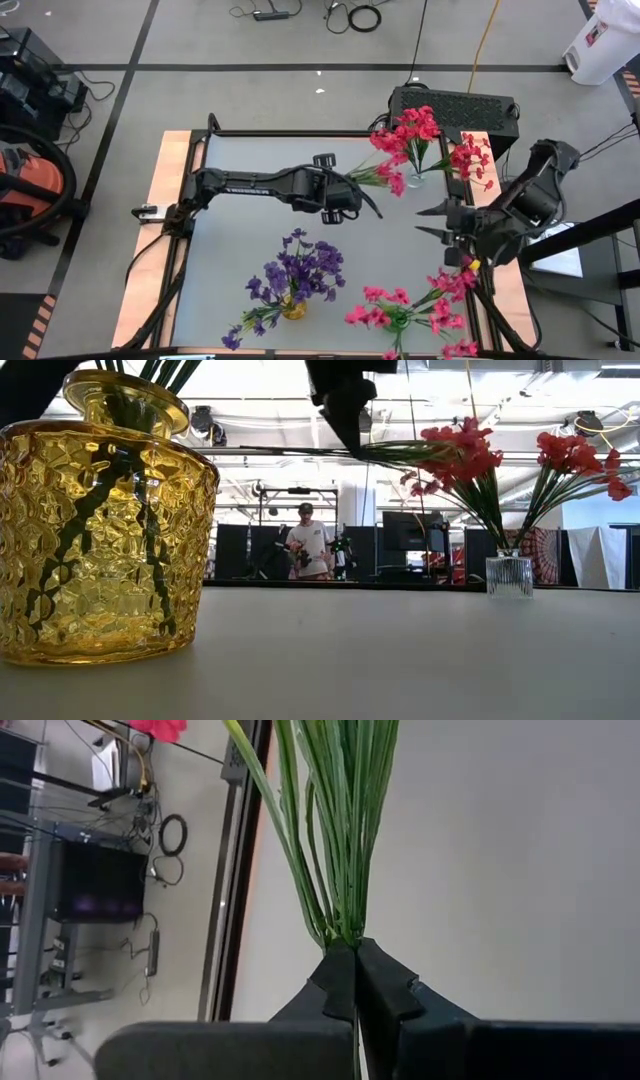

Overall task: Sort flowers into vase by color
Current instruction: Put the pink flower into the green transparent vase

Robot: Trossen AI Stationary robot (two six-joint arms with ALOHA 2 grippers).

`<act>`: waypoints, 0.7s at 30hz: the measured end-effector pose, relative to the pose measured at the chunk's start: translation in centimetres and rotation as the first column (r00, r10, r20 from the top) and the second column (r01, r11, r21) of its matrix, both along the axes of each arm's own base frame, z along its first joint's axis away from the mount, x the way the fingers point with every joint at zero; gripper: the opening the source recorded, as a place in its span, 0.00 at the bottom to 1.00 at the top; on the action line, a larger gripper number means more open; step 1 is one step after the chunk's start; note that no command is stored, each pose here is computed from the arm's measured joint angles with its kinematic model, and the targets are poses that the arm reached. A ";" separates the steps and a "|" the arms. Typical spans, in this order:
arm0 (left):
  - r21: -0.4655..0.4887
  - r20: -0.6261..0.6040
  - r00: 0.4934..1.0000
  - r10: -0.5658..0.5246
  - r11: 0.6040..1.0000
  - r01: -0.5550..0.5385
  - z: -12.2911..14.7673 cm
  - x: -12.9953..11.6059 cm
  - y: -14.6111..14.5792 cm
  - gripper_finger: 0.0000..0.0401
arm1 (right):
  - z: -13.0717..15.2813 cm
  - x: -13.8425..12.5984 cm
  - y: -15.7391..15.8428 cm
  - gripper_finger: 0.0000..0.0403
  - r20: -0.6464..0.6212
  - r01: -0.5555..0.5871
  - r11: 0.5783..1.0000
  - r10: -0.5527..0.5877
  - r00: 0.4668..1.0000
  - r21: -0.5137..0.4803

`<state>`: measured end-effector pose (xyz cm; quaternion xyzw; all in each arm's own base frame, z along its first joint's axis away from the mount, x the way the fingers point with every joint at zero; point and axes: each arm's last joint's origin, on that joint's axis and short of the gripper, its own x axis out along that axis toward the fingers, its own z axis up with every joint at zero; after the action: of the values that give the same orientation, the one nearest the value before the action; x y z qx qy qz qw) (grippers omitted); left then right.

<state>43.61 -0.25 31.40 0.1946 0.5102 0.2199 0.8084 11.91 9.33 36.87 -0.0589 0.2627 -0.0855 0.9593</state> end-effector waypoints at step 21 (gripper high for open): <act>-0.148 0.057 0.917 -0.394 0.905 0.398 0.3 1.2 -3.7 0.00 | -1.9 -3.1 1.4 0.34 0.065 -0.068 0.997 0.067 0.996 0.023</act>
<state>44.82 -3.93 31.72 0.2270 0.4652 0.0127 0.8555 8.79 10.70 34.98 -0.0528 0.2306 -0.0515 0.9702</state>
